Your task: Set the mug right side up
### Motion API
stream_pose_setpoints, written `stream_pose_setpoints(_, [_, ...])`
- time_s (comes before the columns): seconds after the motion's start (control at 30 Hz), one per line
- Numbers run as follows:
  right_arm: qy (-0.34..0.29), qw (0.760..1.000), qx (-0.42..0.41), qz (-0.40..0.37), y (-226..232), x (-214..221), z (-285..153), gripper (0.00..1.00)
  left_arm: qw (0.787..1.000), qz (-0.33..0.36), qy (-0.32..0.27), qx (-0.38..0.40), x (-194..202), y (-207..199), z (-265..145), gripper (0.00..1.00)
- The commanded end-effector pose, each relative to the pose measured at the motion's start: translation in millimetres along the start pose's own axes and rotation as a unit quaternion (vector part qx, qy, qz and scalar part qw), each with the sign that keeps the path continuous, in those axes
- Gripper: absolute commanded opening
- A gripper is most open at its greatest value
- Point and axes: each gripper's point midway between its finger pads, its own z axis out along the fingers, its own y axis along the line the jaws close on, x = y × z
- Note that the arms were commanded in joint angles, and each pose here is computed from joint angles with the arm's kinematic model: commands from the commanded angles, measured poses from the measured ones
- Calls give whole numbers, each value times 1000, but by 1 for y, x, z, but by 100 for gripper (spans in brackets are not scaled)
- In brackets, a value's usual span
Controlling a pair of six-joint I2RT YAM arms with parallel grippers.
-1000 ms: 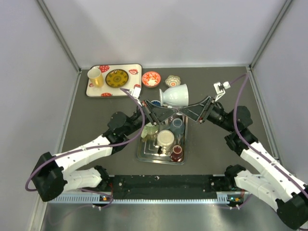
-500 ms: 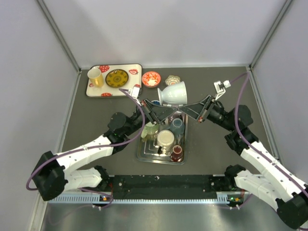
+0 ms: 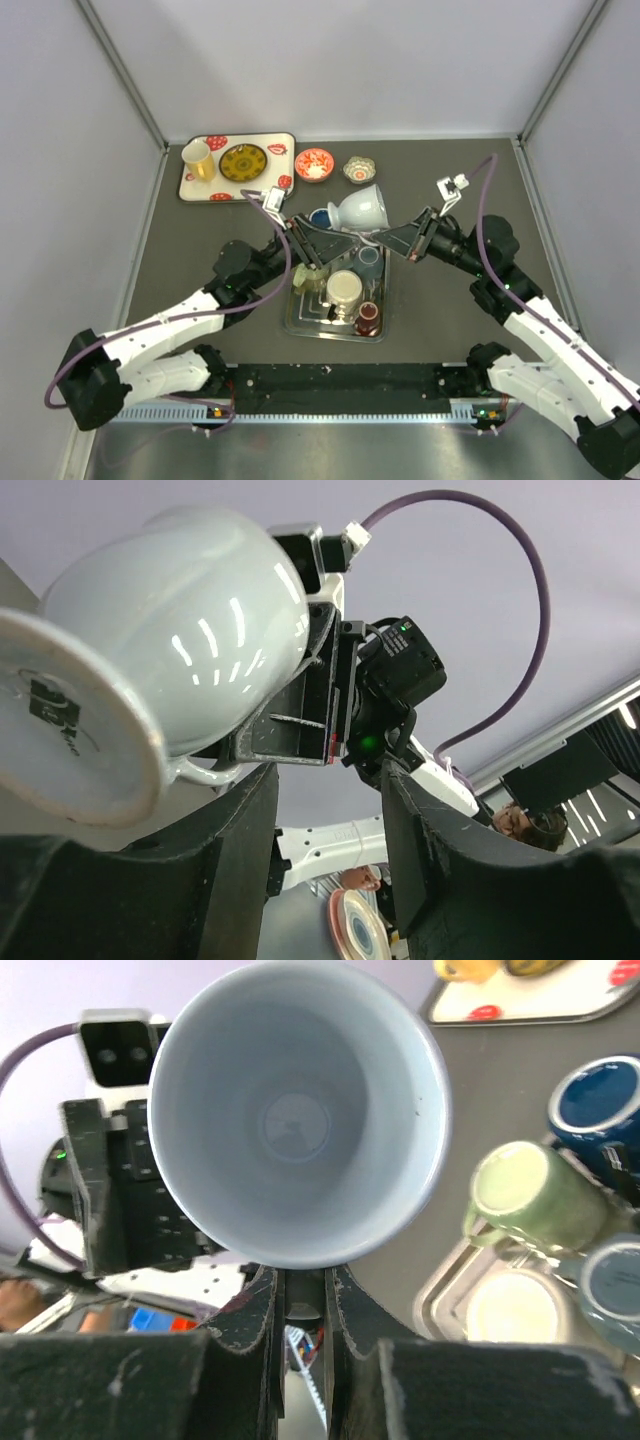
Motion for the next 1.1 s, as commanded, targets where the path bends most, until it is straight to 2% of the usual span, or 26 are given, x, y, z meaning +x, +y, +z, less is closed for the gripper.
stream_pose_setpoints(0.0, [-80, 994, 3, -71, 41, -49, -16, 0, 999, 25, -22, -1, -16, -7, -15, 51])
stream_pose_setpoints(0.03, [-100, 990, 49, -90, 27, -60, -19, 0, 999, 25, -22, -21, -16, 2, -20, 51])
stream_pose_setpoints(0.07, [-117, 985, 76, -102, 29, -77, -20, 0, 999, 33, -35, -20, -22, -6, -29, 51])
stream_pose_setpoints(0.1, [-102, 981, 134, -95, 8, -74, -24, 0, 997, 45, -52, -46, -27, 5, -35, 52])
stream_pose_setpoints(0.13, [-127, 965, 196, -122, -10, -91, -30, 0, 995, 52, -62, -58, -31, 7, -40, 53])
stream_pose_setpoints(0.17, [-149, 954, 222, -135, -6, -111, -35, 0, 993, 57, -67, -77, -32, 9, -50, 53])
stream_pose_setpoints(0.2, [-134, 941, 279, -137, -32, -111, -35, 0, 990, 74, -77, -94, -35, 13, -57, 54])
stream_pose_setpoints(0.23, [-157, 917, 334, -152, -48, -127, -44, 0, 986, 81, -97, -112, -42, 17, -62, 54])
stream_pose_setpoints(0.3, [-159, 884, 412, -157, -81, -146, -47, 0, 979, 92, -108, -147, -46, 24, -77, 54])
stream_pose_setpoints(0.33, [-171, 857, 455, -170, -92, -160, -58, 0, 972, 96, -126, -171, -52, 31, -83, 54])
stream_pose_setpoints(0.4, [-170, 823, 519, -158, -132, -176, -68, 0, 964, 104, -120, -212, -51, 42, -94, 53])
stream_pose_setpoints(0.6, [-187, 758, 615, -107, -209, -219, -112, 0, 934, 116, -99, -322, -47, 75, -122, 48])
stream_pose_setpoints(0.77, [-144, 724, 669, -83, -269, -223, -131, 0, 929, 117, -98, -336, -39, 90, -134, 49])
stream_pose_setpoints(0.93, [-96, 708, 697, -54, -319, -209, -132, 0, 920, 111, -79, -366, -29, 109, -140, 50])
stream_pose_setpoints(0.97, [-90, 699, 708, -43, -333, -207, -141, 0, 920, 111, -75, -369, -27, 111, -140, 50])
stream_pose_setpoints(1.07, [-83, 695, 713, -36, -345, -205, -140, 0, 916, 109, -66, -381, -23, 119, -142, 50])
